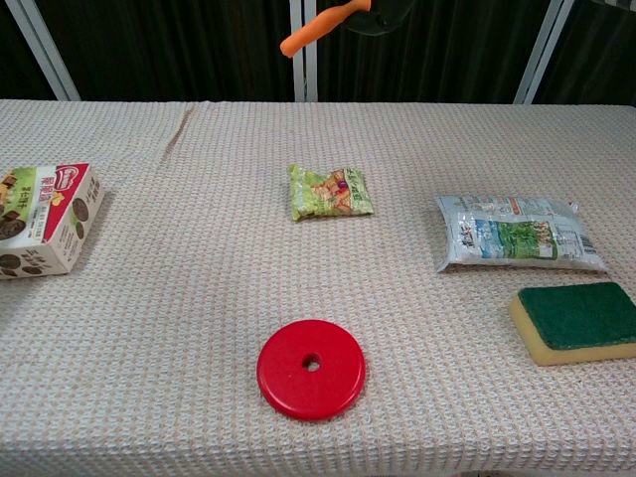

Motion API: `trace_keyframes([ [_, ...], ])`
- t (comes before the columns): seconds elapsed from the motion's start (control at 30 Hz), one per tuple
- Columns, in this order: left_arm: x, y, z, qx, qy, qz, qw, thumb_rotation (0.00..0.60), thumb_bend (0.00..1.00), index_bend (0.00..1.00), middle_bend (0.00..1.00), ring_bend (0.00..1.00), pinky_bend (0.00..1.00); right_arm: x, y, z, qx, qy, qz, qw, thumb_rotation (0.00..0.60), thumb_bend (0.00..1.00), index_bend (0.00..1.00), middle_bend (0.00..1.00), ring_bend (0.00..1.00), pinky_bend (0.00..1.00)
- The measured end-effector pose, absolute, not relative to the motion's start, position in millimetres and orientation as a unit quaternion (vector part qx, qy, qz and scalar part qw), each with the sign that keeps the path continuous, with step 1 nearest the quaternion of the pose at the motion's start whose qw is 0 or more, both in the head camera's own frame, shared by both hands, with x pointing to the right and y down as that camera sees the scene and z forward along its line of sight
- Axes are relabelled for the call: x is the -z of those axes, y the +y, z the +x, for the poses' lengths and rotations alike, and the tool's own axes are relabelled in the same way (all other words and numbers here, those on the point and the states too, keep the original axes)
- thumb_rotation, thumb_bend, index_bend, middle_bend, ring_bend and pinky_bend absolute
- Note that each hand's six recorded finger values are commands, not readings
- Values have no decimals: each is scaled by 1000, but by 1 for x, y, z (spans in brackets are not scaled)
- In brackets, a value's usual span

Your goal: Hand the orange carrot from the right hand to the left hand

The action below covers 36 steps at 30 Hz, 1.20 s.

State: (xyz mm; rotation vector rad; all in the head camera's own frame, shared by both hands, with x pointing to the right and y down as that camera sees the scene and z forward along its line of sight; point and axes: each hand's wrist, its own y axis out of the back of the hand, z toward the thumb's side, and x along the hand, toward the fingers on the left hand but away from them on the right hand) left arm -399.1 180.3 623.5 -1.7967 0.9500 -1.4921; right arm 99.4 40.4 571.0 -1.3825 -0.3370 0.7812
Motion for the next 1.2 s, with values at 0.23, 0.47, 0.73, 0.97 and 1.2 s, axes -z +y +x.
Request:
trace_keyframes([
  [0.23,-627,160,-366,488,380,-734,281,600,61,184,217,178,225,-569,39,102,-354,-149,-618,686,600,363,620,61,0,0],
  [0.47,-642,142,-332,453,377,-764,261,600,129,240,235,182,220,-568,41,101,-356,-149,-628,676,600,364,619,52,0,0],
  [0.73,-651,140,-288,384,401,-819,144,600,218,316,300,200,224,-570,43,97,-355,-147,-631,674,600,364,618,53,0,0],
  [0.97,-656,134,-266,366,418,-825,107,600,238,336,318,200,225,-572,45,95,-356,-143,-634,672,600,364,619,53,0,0],
  [1.2,-654,125,-251,367,437,-807,151,600,245,345,320,200,224,-575,47,93,-359,-139,-635,670,600,364,619,53,0,0],
])
